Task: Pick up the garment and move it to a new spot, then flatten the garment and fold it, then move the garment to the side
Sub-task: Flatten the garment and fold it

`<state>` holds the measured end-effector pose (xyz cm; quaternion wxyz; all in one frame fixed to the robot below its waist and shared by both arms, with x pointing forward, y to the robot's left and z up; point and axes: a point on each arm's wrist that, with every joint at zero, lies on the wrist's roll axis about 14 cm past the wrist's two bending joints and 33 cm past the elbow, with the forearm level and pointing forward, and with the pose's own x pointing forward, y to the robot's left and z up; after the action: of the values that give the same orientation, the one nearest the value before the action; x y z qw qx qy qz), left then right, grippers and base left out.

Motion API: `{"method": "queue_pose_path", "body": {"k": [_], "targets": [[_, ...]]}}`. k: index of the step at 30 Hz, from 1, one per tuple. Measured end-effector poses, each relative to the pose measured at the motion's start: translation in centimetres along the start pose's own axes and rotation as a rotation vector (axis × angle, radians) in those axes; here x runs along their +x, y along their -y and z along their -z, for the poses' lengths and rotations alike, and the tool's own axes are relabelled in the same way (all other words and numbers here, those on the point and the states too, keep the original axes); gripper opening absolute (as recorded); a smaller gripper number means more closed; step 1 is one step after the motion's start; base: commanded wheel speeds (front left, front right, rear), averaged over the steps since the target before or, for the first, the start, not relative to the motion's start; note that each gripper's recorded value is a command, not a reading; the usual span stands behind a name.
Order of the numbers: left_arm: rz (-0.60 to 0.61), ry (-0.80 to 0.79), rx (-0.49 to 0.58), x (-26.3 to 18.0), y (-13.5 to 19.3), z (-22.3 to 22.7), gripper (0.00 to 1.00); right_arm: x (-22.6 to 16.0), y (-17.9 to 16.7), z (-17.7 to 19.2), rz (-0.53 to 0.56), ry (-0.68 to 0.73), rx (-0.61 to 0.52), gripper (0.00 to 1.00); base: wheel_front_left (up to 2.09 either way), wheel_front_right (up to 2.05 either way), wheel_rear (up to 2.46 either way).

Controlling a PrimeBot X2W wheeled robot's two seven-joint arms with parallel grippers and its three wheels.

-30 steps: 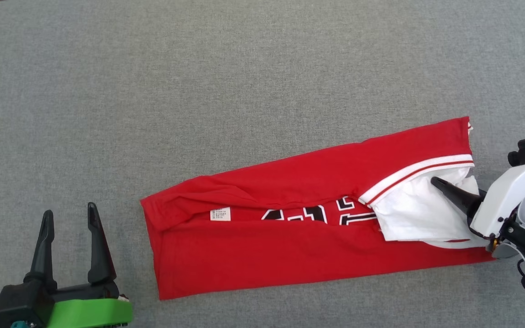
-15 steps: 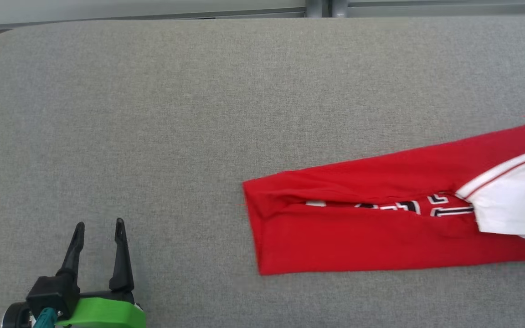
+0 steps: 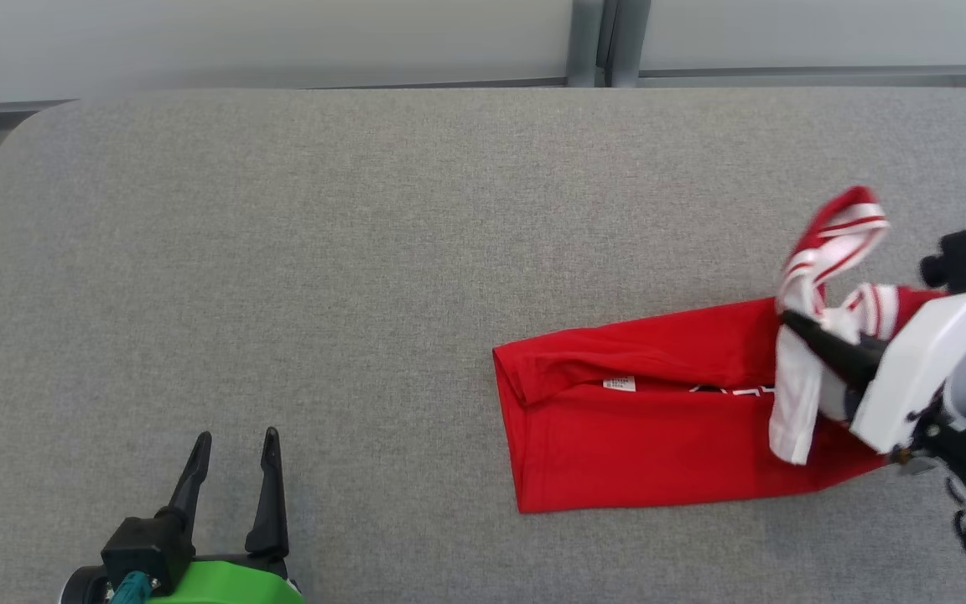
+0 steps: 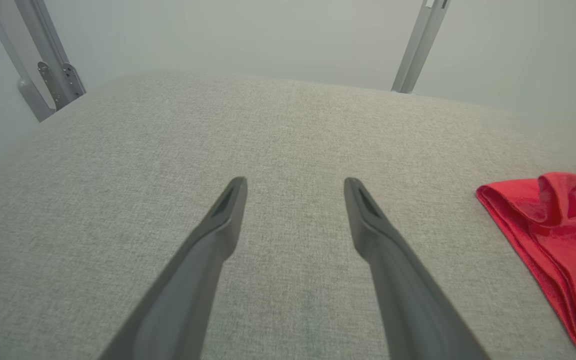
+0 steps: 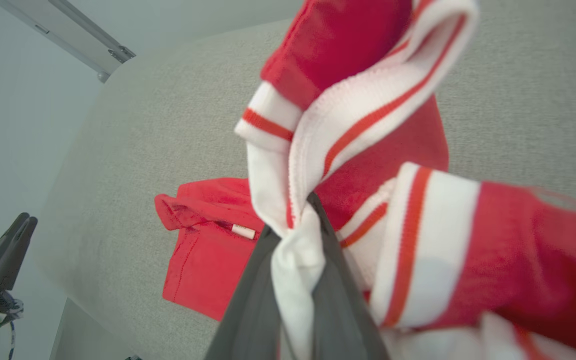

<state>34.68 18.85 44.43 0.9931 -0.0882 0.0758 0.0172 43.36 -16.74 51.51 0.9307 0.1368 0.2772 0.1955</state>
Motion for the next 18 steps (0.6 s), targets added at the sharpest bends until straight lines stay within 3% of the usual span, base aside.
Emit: {"method": "queue_pose_path", "body": {"k": [5, 10, 18], "targets": [[0.041, 0.012, 0.014, -0.5, 0.7, -0.2, 1.00, 1.9, -6.4, 4.4, -0.149, -0.063, 0.006, 0.00, 0.00, 0.00, 0.00], [0.042, 0.012, 0.015, -0.8, 0.5, -0.1, 1.00, 4.4, -9.4, 8.1, -0.197, -0.112, 0.009, 0.00, 0.00, 0.00, 0.00], [0.034, 0.013, 0.010, -1.2, 0.5, 0.2, 1.00, 7.6, -13.7, 10.4, -0.256, -0.130, -0.027, 0.00, 0.00, 0.00, 0.00]]}}
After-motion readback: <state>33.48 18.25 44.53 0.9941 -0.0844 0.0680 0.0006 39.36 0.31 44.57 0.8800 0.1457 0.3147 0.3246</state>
